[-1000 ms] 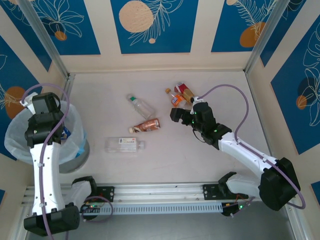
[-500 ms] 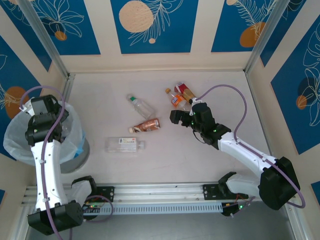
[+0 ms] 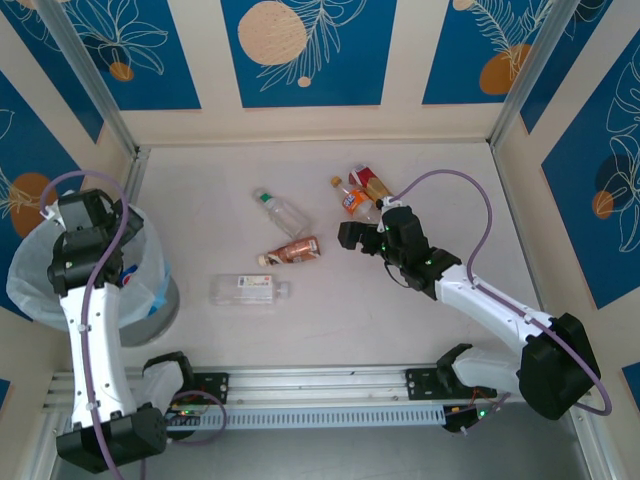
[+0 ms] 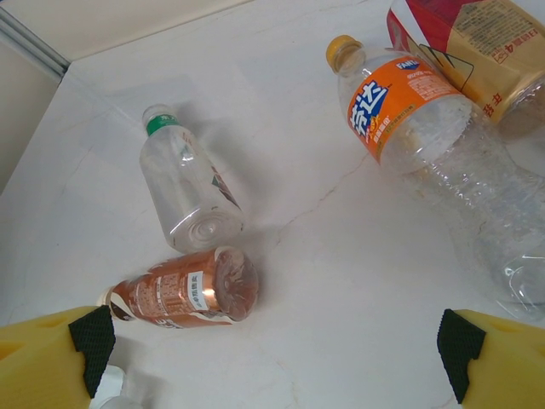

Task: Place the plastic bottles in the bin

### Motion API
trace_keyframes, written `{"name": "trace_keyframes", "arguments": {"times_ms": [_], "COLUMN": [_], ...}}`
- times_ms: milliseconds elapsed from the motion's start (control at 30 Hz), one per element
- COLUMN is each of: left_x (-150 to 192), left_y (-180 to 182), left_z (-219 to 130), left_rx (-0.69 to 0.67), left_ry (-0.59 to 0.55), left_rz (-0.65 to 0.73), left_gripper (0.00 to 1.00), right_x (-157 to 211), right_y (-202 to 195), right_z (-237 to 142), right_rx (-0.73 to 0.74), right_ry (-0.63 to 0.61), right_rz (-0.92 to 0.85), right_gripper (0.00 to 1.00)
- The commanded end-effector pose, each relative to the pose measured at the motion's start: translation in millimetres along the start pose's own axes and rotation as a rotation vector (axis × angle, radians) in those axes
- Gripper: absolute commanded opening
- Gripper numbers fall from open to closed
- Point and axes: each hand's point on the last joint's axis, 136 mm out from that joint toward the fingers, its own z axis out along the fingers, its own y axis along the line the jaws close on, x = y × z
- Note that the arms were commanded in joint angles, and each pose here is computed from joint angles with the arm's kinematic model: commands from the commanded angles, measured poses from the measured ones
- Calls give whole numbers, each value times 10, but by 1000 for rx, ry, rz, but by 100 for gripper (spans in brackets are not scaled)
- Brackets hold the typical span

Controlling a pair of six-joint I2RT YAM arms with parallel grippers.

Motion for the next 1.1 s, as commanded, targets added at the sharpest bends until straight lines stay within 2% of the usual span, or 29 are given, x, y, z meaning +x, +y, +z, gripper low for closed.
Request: {"name": "trace_keyframes", "arguments": {"times_ms": [0,133,333,500,700,833,900,967,1067], "left_x": [-256,-386,-381,-259,57,355,532,643,929], "left_y": [-129,-173,-631,-1008,-1566,-1932,-2077,-2161,-2311], "left_z": [-286,-520,-808,-958,-1019,-1085,-1094,-1088,-1114], "left_rx": [101,154,395,505,576,637,664,672,734], "left_ry": [-102,-175,-183,-185,-149,-118,-92,-51,55], "left_rz": [2,31,144,300,547,658,698,681,669], "left_gripper": [99,99,99,99,99,99,99,99,99], "right_x": [-116,-128,-170,-176,-153,-138,-131,-135,-123], "right_y": [57,78,106,109,80,37,15,1,-8], "right_z": [-37,-42,-87,-132,-195,-248,-269,-295,-321], "right_rx": [-3,-14,-46,-61,-62,-51,-44,-43,-47], "right_ry": [-38,-53,-107,-127,-136,-144,-148,-155,-162], "right_rz": [-2,3,4,-1,0,7,9,9,-5], "right_gripper": [100,99,100,99,100,100,99,100,100]}}
